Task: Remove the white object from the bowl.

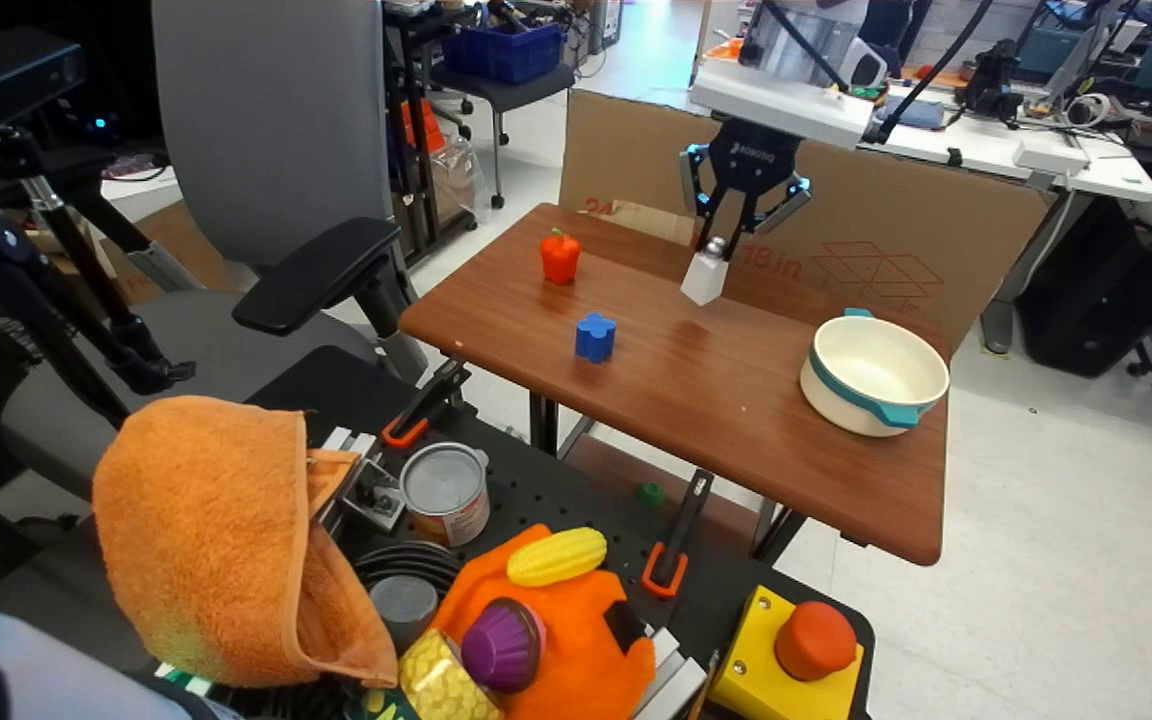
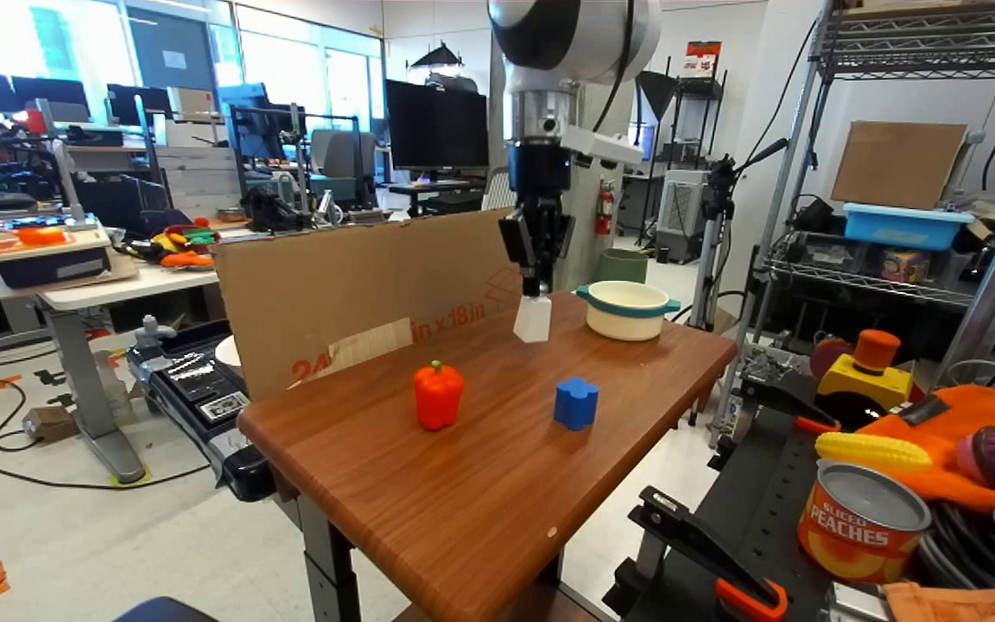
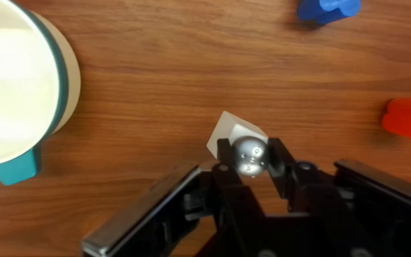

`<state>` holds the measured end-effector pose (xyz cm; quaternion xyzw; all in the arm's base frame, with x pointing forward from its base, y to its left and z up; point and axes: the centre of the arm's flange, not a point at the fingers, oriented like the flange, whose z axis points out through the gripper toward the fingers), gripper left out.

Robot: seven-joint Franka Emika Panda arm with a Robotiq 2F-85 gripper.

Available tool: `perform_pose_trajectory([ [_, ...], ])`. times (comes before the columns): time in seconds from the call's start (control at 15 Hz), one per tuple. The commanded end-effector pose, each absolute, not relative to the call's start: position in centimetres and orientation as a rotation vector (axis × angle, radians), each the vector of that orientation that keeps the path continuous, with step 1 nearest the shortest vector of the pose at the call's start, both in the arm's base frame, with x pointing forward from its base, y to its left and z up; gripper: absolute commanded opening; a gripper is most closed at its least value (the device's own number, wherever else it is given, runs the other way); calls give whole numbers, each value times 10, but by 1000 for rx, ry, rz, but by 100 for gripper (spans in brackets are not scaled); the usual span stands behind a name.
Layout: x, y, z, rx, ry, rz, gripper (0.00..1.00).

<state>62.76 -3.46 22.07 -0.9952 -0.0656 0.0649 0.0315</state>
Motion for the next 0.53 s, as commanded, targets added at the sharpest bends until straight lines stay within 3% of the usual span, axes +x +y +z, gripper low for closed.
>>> perform_pose_trajectory([
  [0.0,640,-25,192,-3079,-174,245,7],
  [0.2,644,-24,186,-3103,-121,258,11],
  [0.27,645,-25,189,-3109,-101,251,54],
  [0.33,643,-25,191,-3106,-80,252,55],
  [0.47,631,-28,210,-3086,-48,264,68],
])
